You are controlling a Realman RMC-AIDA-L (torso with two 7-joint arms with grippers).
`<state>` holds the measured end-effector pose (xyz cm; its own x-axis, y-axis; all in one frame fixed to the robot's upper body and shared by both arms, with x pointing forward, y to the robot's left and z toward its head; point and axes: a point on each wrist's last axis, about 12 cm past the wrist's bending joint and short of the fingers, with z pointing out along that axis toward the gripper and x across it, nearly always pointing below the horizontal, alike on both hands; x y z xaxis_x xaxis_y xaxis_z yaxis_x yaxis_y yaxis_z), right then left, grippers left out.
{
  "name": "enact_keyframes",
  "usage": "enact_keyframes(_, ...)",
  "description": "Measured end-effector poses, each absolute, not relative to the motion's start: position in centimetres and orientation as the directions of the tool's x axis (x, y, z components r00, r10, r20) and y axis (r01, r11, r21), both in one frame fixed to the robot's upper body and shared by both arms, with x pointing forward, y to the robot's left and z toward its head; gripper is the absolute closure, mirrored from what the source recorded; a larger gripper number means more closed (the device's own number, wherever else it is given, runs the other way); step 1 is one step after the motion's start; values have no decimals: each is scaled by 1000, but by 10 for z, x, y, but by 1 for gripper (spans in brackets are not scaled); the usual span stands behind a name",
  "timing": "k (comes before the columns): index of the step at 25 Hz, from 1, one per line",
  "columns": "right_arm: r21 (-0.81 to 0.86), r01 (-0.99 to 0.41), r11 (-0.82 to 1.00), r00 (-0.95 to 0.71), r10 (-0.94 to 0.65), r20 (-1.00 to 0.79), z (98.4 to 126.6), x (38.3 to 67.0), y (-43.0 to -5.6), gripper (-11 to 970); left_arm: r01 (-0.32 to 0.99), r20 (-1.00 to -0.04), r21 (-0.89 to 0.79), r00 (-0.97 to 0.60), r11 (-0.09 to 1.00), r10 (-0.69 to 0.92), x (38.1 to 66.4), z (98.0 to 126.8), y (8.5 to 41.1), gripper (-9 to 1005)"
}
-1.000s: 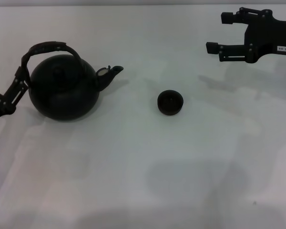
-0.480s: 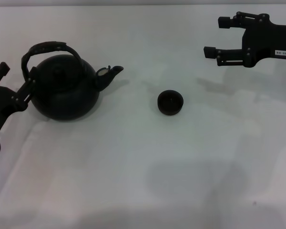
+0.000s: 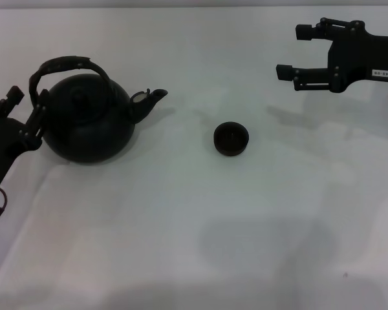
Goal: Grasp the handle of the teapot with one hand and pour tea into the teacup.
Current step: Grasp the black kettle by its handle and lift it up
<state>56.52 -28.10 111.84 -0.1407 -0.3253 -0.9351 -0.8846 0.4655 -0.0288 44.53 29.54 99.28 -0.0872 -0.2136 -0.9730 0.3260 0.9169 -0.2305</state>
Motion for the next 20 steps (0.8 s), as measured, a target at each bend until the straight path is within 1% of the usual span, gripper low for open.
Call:
enact_keyframes(6, -19, -884, 467, -150, -322, -935, 1116, 563, -282, 86, 310, -949, -315, -108, 897, -296, 447, 994, 299, 501)
enact_keyframes(11, -13, -884, 468, -156, -320, -935, 1114, 562, -282, 87, 312, -947, -320, -105, 894, -303, 449, 996, 299, 611)
enact_keyframes(16, -14, -884, 467, -155, -321, -934, 1114, 562, -282, 87, 318, -948, -318, -102, 893, -302, 451, 997, 299, 782)
enact_keyframes(20, -17, -886, 463, -151, -322, -935, 1114, 562, -281, 87, 321, -948, -317, -101, 893, -301, 453, 997, 299, 787)
